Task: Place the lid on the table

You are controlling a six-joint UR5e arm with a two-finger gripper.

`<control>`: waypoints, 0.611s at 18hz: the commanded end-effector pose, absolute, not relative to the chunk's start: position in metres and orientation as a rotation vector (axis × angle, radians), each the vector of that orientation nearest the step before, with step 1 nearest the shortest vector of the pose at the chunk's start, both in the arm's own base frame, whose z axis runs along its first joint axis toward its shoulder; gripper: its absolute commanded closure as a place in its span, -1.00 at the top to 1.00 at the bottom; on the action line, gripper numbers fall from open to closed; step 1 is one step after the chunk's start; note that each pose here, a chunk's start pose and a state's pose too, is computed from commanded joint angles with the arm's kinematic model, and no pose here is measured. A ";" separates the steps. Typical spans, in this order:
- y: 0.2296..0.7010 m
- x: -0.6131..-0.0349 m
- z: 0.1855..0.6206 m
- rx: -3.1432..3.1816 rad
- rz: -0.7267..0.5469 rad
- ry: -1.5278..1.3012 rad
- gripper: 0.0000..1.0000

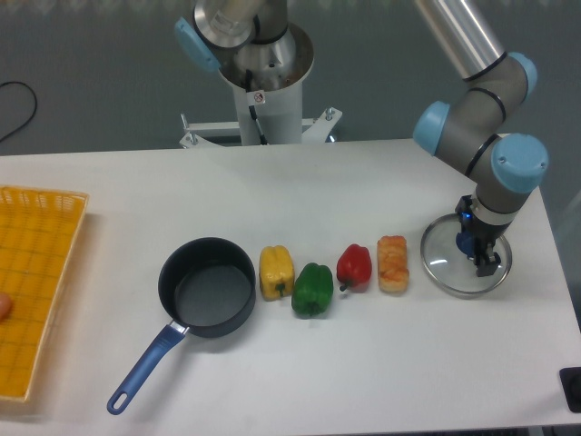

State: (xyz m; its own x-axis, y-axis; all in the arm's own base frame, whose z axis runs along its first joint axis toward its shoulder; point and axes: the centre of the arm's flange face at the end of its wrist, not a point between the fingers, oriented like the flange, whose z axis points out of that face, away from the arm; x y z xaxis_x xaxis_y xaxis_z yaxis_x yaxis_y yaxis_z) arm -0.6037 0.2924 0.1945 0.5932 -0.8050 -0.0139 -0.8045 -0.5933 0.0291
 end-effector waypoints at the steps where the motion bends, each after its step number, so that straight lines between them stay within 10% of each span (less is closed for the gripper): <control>1: 0.292 -0.604 0.195 2.786 -0.042 -1.407 -0.09; 11: 0.293 -0.603 0.189 2.785 -0.049 -1.407 -0.09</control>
State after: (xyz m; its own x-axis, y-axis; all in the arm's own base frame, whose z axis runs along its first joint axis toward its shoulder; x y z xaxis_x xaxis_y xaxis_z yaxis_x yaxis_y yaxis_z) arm -0.6026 0.2931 0.1888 0.5931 -0.8049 -0.0187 -0.8043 -0.5934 0.0329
